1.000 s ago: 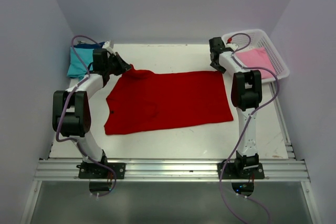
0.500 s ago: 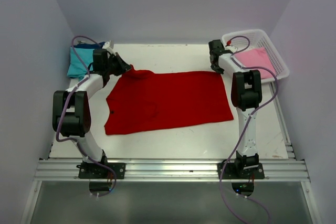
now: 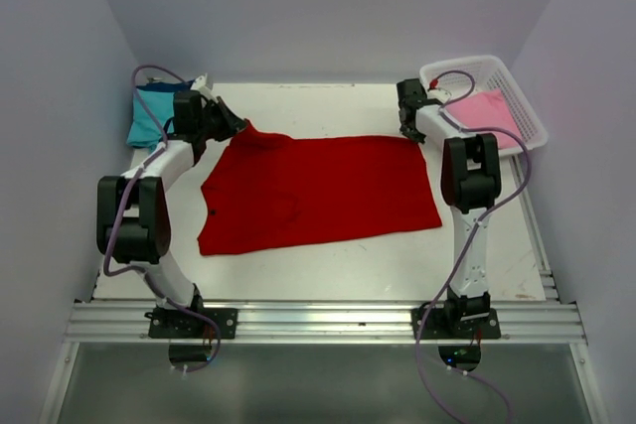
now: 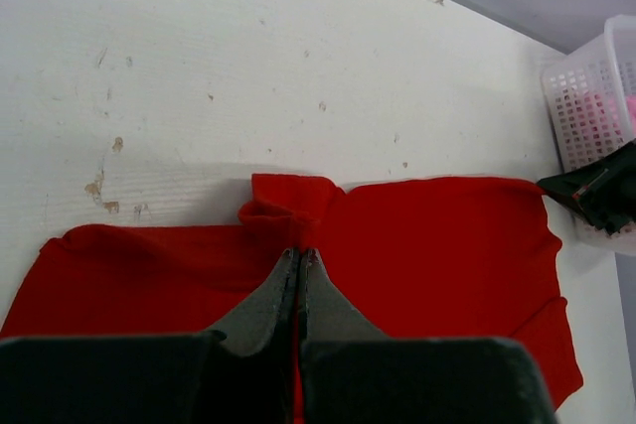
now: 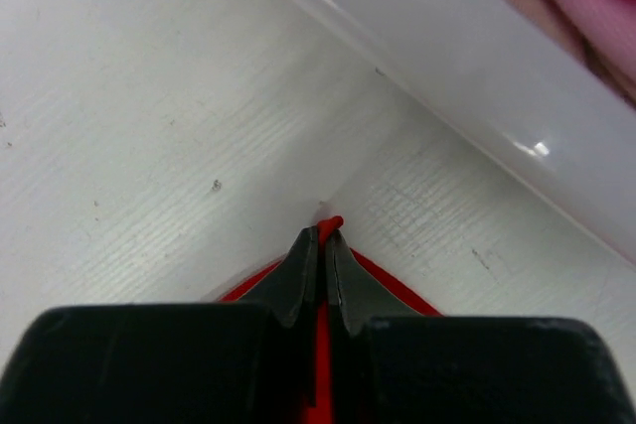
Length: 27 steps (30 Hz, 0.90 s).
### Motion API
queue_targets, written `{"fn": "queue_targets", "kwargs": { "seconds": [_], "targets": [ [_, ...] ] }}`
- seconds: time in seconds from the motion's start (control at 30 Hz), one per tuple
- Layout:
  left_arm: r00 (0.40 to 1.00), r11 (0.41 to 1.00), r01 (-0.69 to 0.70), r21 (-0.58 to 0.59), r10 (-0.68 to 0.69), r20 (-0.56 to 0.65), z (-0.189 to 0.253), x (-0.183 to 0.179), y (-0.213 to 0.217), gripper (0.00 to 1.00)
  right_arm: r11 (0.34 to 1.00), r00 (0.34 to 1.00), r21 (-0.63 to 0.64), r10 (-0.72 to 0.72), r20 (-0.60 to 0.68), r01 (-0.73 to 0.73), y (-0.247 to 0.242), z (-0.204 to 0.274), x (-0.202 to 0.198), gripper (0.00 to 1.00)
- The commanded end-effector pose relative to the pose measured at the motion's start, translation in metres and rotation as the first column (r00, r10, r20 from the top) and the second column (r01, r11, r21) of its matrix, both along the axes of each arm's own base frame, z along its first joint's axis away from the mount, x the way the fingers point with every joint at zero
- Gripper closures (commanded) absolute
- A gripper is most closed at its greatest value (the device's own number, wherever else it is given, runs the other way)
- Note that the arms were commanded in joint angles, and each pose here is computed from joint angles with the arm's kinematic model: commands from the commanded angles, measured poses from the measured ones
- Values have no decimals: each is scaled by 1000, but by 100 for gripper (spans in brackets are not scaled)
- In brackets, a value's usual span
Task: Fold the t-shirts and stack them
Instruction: Fold the tshirt
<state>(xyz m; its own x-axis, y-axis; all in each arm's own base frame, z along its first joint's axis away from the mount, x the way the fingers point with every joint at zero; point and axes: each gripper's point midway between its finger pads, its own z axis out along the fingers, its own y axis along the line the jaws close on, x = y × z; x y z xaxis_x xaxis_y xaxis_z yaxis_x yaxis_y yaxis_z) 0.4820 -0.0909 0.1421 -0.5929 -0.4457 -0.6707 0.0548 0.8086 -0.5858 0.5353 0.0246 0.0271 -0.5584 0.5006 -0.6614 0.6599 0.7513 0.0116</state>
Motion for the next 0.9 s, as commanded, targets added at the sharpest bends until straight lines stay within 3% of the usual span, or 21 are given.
{"fn": "queue_targets", "kwargs": {
  "seconds": [0.0,0.23,0.47,0.87],
  "targets": [
    [995,999,-10,31,7,95,35,-2,8,100,1000,992,-8,12,128,-11,-5,53,7,100],
    [999,996,-44,78,41,36,24,-21,17,100,997,985,-35,74,158,-69,-7,75,-6,100],
    [983,981,-100,165,123,-136,-14,-64,35,100,994,985,-45,105,135,-100,-8,73,-20,100],
    [982,968,-149,201,170,-88,23,-133,46,100,990,985,-46,137,109,-133,-10,63,-50,100]
  ]
}}
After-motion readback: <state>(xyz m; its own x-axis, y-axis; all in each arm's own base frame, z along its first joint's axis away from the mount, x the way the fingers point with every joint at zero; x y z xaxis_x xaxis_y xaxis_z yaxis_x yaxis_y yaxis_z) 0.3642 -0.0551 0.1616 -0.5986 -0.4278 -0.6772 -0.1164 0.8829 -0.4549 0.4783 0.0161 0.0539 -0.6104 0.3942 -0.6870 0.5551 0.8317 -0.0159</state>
